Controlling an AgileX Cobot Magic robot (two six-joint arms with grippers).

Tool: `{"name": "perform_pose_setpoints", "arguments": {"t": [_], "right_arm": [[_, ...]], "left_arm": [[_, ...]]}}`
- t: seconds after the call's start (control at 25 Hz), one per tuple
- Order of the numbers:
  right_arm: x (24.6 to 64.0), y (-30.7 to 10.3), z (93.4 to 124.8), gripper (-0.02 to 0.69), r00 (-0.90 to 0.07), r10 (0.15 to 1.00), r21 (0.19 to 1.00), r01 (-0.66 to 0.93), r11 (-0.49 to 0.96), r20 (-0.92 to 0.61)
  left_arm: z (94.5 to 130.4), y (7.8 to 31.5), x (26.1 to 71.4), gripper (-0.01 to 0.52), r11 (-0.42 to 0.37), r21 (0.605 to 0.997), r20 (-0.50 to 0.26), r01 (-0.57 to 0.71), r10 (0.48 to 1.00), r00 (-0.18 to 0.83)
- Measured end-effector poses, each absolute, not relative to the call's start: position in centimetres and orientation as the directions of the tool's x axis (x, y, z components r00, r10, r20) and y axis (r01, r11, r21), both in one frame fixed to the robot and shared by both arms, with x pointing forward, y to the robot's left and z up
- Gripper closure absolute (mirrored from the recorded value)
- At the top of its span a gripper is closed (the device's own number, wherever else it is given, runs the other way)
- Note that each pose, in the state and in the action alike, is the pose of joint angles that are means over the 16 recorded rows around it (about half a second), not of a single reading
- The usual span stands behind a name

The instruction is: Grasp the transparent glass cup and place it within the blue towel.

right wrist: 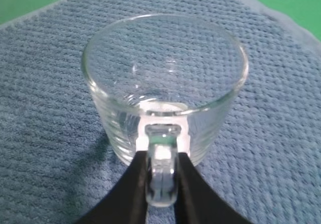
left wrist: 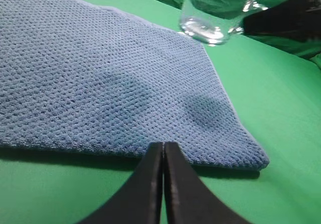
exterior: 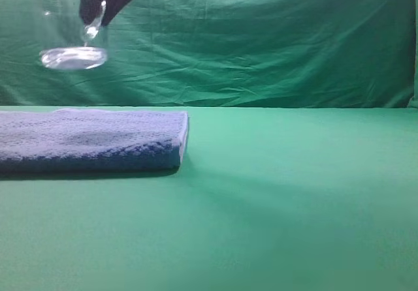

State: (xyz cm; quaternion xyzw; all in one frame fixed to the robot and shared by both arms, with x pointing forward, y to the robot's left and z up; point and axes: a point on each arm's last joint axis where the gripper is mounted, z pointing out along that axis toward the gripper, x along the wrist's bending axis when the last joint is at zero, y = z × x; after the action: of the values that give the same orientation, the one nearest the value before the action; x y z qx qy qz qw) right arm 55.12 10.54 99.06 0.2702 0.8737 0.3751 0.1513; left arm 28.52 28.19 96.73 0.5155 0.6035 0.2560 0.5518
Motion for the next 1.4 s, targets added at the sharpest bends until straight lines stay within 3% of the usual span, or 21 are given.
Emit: {"name": "perform_pose_setpoints", "arguments": {"t": [0.24,0.6,0.76,0.92,1.08,1.24,1.4], "right_arm": [[54.7,13.2,96.6,0.529,-0.839,0.537,0.735,0.312,0.602,-0.083],[54.4,14.1,96.2,0.272,-0.856,0.501,0.68,0.29,0.673,-0.13],[54.6,13.7,98.0,0.222,-0.85,0.498,0.612,0.304,0.73,-0.173],[54.8,12.7,100.9,0.282,-0.824,0.524,0.545,0.345,0.765,-0.215],[54.7,11.1,104.7,0.408,-0.779,0.577,0.508,0.404,0.76,-0.243],[54.4,9.3,108.9,0.539,-0.73,0.638,0.524,0.454,0.72,-0.245],[53.8,7.3,112.6,0.602,-0.691,0.687,0.572,0.478,0.667,-0.223]], "left_arm": [[96.7,28.2,28.5,0.514,0.337,0.878,-0.402,0.34,0.905,0.14],[96.7,28.2,28.5,0.514,0.337,0.878,-0.402,0.34,0.905,0.14],[96.7,28.2,28.5,0.514,0.337,0.878,-0.402,0.34,0.905,0.14],[96.7,28.2,28.5,0.514,0.337,0.878,-0.402,0.34,0.905,0.14],[96.7,28.2,28.5,0.514,0.337,0.878,-0.402,0.34,0.905,0.14],[96.7,28.2,28.5,0.514,0.337,0.878,-0.402,0.34,0.905,0.14],[96.7,28.2,28.5,0.514,0.337,0.878,-0.402,0.34,0.905,0.14]]}}
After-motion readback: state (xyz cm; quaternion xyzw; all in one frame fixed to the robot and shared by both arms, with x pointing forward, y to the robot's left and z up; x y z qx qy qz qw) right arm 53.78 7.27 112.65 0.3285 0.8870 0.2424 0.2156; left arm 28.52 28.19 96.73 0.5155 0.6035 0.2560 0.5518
